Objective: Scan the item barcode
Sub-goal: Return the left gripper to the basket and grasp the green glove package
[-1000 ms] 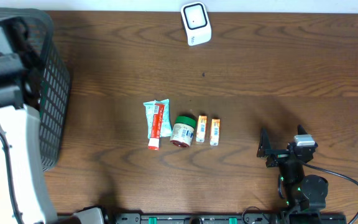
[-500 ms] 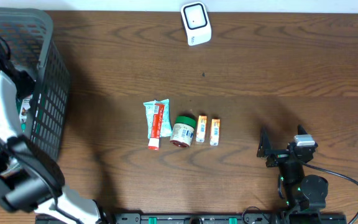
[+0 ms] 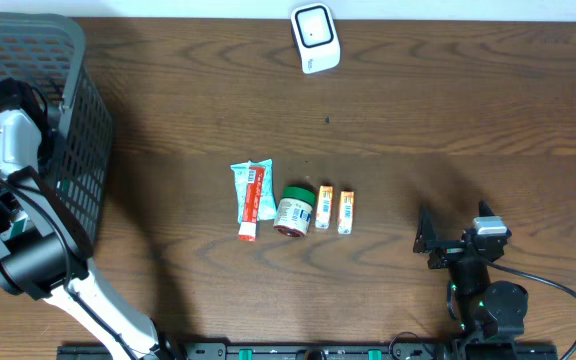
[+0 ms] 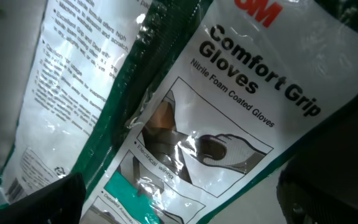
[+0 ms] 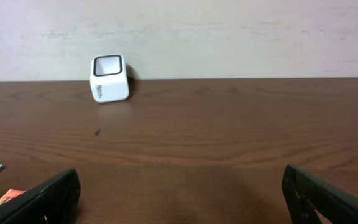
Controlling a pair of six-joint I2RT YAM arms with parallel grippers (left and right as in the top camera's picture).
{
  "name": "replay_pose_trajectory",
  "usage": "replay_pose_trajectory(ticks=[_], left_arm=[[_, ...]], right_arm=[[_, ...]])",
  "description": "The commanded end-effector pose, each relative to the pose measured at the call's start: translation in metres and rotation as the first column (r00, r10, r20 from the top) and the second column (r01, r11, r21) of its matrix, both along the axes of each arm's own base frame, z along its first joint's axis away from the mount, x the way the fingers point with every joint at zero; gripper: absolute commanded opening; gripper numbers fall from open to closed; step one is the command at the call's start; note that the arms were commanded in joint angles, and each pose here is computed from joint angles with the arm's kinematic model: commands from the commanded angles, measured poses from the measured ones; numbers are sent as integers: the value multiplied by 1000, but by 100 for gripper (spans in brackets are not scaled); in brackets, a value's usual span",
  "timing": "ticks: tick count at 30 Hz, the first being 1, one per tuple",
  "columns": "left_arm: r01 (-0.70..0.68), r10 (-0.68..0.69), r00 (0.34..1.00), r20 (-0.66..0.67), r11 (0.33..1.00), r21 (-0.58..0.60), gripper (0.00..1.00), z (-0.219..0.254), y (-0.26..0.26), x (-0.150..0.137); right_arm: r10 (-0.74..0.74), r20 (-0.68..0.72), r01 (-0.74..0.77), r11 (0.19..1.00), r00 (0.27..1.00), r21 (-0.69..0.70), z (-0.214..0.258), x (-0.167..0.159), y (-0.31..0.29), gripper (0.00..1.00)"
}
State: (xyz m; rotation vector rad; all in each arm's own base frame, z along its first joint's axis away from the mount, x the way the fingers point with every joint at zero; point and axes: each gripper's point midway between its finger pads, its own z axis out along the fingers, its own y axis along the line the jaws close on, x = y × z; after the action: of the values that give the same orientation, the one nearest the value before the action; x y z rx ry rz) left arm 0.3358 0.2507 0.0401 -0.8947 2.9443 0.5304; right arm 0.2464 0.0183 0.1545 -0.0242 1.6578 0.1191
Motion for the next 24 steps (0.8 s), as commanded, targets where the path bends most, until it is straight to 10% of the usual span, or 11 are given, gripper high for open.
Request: replay_pose_trajectory(ticks=[1, 9, 24], left_arm=[[-3, 1, 998, -62, 999, -34, 99, -26, 6, -11], [-103, 102, 994, -50, 994, -30, 98, -40, 28, -30], [-171, 170, 985, -38, 985, -29, 34, -51, 35, -43]], right_arm=[[15, -2, -15, 1000, 1000, -11, -1, 0, 3, 99], [15, -2, -15, 1000, 1000, -11, -1, 0, 3, 99], [15, -2, -15, 1000, 1000, -11, -1, 0, 3, 99]])
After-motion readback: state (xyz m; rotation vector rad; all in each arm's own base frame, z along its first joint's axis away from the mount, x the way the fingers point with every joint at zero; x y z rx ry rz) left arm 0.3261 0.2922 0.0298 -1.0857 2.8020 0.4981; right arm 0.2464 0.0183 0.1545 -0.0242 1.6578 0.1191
